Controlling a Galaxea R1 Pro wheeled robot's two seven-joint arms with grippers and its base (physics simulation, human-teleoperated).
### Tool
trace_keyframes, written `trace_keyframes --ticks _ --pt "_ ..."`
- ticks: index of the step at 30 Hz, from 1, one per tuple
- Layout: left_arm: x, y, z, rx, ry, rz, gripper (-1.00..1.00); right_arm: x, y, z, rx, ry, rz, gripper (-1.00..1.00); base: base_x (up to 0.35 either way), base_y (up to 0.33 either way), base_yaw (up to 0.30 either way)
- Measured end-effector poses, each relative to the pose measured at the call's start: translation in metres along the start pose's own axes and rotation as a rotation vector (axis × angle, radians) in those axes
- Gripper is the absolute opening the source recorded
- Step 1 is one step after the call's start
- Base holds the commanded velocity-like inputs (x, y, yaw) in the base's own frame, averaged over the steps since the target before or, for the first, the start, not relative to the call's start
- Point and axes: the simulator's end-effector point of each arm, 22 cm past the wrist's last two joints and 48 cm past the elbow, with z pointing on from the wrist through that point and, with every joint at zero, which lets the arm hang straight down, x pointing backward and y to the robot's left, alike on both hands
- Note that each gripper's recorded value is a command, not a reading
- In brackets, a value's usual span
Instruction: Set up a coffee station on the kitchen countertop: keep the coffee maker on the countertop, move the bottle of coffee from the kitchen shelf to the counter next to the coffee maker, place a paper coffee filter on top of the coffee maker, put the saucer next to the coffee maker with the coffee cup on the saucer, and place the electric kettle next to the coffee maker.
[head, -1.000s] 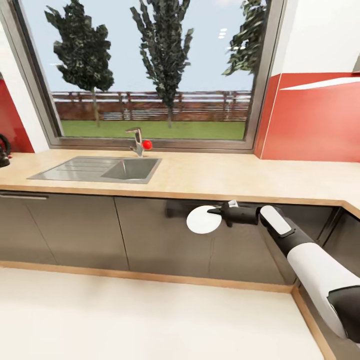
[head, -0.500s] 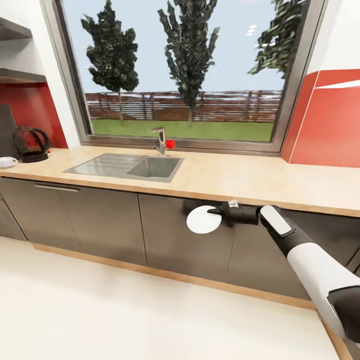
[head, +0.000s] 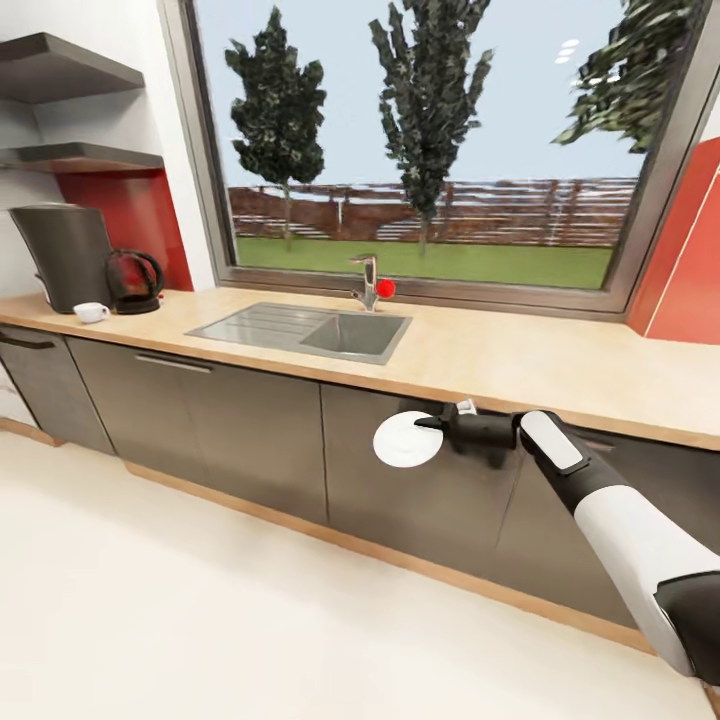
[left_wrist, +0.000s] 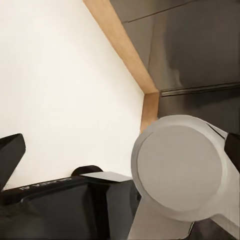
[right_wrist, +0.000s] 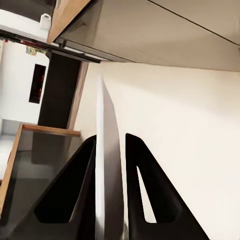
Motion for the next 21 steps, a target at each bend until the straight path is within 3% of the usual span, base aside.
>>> trace_keyframes --ticks 5,9,21 --pt "-0.002 0.029 -0.002 -0.130 -0.011 -0.004 1.00 0.000 0.000 0.000 0.000 0.000 0.000 -1.00 0.000 0.000 0.273" --pt "-0.014 0.045 -0.005 -0.207 -0.067 -0.023 1.00 0.000 0.000 0.000 0.000 0.000 0.000 -1.00 0.000 0.000 0.273" --pt "-0.018 0.052 -0.007 -0.237 -0.088 -0.031 1.00 0.000 0.000 0.000 0.000 0.000 0.000 -1.00 0.047 0.039 0.226"
